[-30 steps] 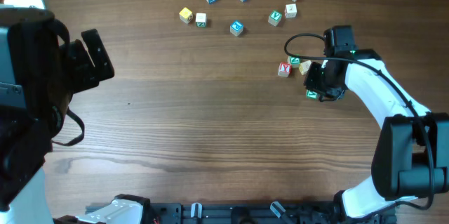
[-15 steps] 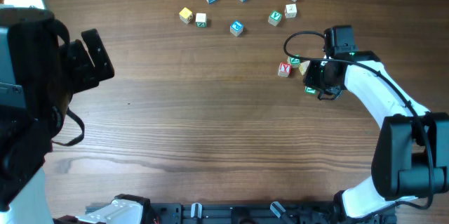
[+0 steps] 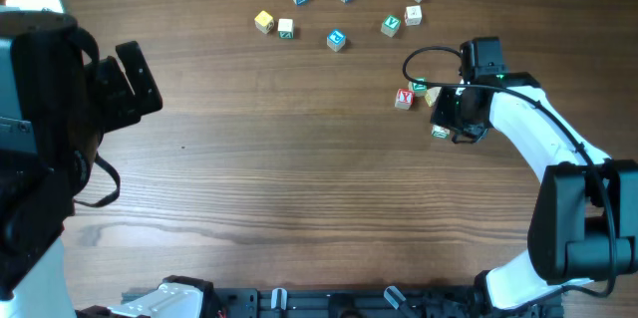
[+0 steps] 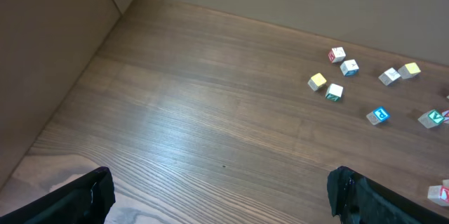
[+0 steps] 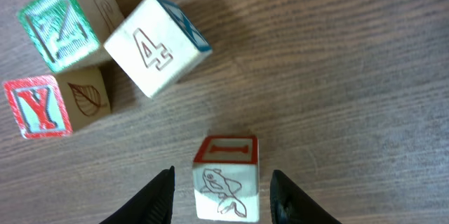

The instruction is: Form a circle

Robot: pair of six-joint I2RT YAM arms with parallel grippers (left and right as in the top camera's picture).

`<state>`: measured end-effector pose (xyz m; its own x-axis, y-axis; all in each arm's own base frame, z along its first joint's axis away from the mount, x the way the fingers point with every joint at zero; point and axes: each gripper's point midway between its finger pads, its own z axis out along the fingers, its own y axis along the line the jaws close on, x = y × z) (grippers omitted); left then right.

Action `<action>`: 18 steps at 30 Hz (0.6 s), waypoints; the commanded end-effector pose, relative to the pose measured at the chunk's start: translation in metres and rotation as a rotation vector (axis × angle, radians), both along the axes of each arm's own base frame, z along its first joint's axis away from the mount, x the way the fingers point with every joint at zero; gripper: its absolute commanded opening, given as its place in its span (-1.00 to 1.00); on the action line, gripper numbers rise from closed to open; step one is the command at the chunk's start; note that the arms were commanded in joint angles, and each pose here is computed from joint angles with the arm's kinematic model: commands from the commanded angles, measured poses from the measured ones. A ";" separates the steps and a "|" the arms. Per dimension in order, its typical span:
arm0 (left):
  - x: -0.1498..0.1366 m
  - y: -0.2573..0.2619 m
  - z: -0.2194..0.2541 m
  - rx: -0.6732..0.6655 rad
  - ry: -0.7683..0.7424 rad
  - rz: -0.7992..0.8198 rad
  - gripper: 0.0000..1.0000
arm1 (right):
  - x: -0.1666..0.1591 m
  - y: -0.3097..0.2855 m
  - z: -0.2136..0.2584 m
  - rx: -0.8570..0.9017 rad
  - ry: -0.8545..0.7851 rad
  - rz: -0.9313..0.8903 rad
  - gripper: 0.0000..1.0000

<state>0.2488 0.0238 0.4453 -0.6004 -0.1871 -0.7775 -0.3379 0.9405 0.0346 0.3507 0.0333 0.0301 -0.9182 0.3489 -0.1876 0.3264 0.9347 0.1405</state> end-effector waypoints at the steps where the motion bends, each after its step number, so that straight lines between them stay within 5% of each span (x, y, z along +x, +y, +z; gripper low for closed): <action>1: 0.000 0.003 0.000 0.010 0.000 0.012 1.00 | -0.009 0.001 -0.003 0.003 0.032 0.007 -0.12; 18: 0.000 0.003 0.000 0.010 0.000 0.012 1.00 | -0.010 0.002 -0.003 -0.010 0.032 0.066 -0.10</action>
<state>0.2488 0.0238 0.4453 -0.6004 -0.1871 -0.7775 -0.3379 0.9405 0.0346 0.3406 0.0326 0.0279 -0.9366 0.3146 -0.1540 0.2986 0.9470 0.1184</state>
